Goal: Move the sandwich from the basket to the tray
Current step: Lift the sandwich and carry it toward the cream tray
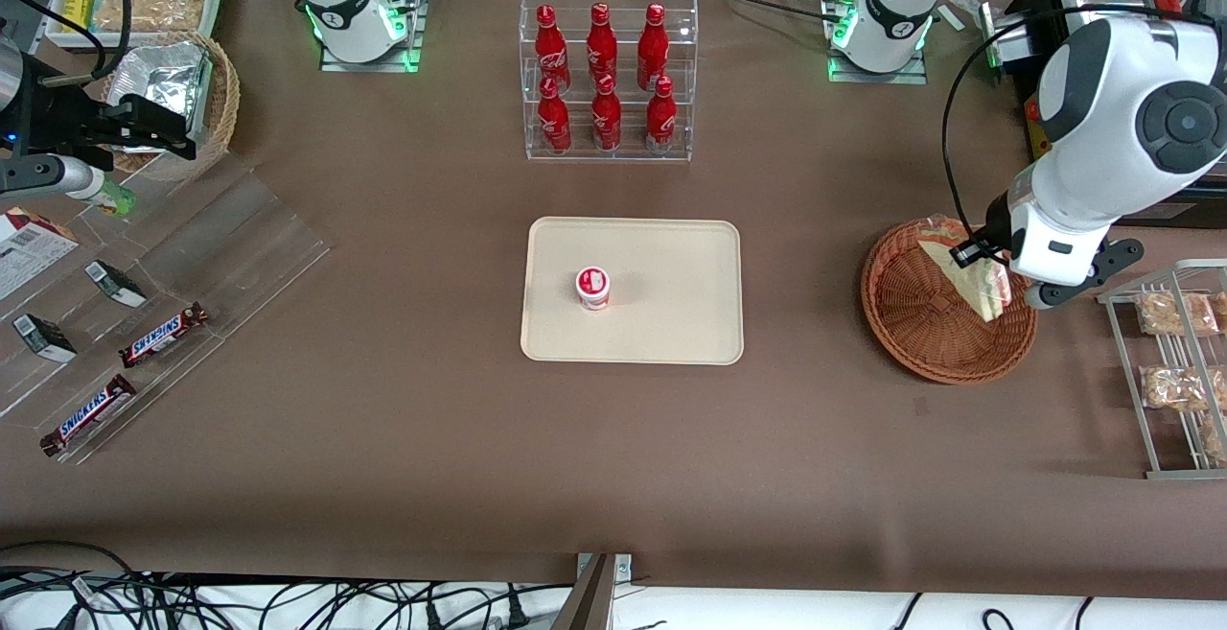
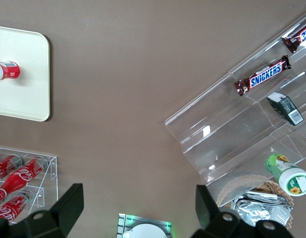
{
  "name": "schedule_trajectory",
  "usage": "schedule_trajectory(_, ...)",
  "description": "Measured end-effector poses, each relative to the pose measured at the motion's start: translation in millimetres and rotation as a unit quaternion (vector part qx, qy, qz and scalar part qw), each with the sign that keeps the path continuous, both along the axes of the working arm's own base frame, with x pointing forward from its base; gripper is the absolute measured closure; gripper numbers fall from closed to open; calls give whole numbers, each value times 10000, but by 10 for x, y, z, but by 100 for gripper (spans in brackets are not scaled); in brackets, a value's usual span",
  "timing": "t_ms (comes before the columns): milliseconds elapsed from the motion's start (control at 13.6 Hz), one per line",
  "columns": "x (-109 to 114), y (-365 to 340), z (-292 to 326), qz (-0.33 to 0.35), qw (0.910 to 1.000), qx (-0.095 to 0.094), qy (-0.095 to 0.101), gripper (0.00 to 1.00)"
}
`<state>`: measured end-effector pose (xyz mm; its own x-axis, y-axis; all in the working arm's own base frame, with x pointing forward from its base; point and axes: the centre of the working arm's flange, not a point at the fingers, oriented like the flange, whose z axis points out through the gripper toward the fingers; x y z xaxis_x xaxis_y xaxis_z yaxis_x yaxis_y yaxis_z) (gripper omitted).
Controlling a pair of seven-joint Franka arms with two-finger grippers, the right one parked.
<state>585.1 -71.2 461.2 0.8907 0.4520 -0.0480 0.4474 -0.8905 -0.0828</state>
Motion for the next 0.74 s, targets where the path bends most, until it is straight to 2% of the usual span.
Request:
schedule_trajectory(147,-18,-397,164,-550,9984,-96,-114,81)
schedule_trajectory(441,-175,-1270,321,-1471,9884,-284,-242,81)
schedule_trajectory(735,-371,-1926,168,-2129,9760,-441,-88,81)
